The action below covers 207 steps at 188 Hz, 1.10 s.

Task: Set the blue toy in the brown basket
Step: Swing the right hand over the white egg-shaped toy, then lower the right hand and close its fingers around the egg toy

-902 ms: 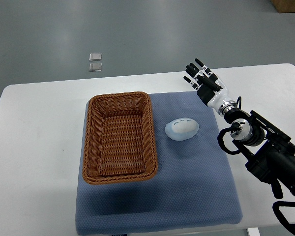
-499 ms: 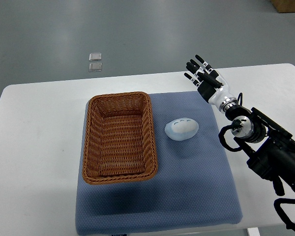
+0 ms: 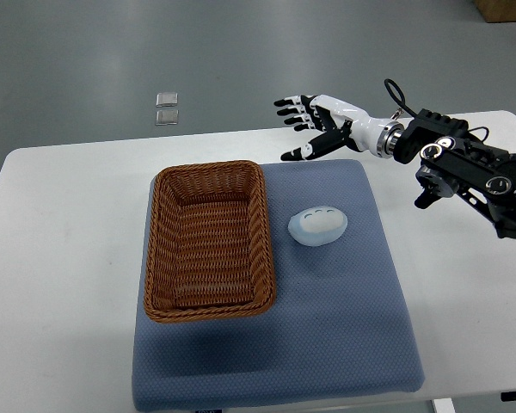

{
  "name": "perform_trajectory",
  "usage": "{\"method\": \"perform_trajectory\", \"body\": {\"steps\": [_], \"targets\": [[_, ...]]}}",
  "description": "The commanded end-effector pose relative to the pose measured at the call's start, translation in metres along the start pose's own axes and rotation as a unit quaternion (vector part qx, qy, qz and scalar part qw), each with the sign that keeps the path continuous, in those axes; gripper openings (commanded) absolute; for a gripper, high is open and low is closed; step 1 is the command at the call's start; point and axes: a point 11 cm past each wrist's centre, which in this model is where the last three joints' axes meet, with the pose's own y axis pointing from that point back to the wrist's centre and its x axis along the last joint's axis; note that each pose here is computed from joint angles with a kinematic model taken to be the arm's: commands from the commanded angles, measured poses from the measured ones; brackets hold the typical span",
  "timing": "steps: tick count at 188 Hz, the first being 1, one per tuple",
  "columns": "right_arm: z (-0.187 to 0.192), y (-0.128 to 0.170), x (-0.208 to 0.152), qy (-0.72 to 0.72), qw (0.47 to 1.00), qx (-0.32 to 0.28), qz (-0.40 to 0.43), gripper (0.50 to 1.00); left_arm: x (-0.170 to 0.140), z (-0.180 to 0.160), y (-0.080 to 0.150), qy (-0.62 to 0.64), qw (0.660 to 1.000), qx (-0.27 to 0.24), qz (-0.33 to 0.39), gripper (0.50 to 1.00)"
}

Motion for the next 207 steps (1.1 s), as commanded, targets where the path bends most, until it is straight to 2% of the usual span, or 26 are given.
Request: {"method": "perform_trajectory", "body": {"steps": [1,34,50,70,90,128,207], "targets": [[-0.006,0.006,0.010,0.125,0.989,-0.067,-0.052,0.901,0.001,0.000,0.000,0.001,1.000,0.000,0.001,1.000],[-0.042,0.025,0.006,0.263,0.940,-0.148,-0.156,0.901,0.000,0.000,0.000,0.002,1.000,0.000,0.001,1.000],[-0.065,0.030,-0.003,0.309,0.921,-0.150,-0.184,0.901,0.000,0.000,0.000,0.001,1.000,0.000,0.000,1.000],[-0.074,0.033,-0.026,0.317,0.912,-0.143,-0.220,0.901,0.000,0.000,0.000,0.001,1.000,0.000,0.001,1.000],[-0.068,0.029,-0.041,0.322,0.905,-0.154,-0.233,0.901,0.000,0.000,0.000,0.000,1.000,0.000,0.001,1.000],[-0.056,0.027,-0.045,0.330,0.901,-0.167,-0.228,0.901,0.002,0.000,0.000,0.001,1.000,0.000,0.004,1.000],[-0.005,0.026,-0.059,0.291,0.915,-0.193,-0.200,0.897,0.004,0.000,0.000,0.001,1.000,0.000,0.005,1.000]]}}
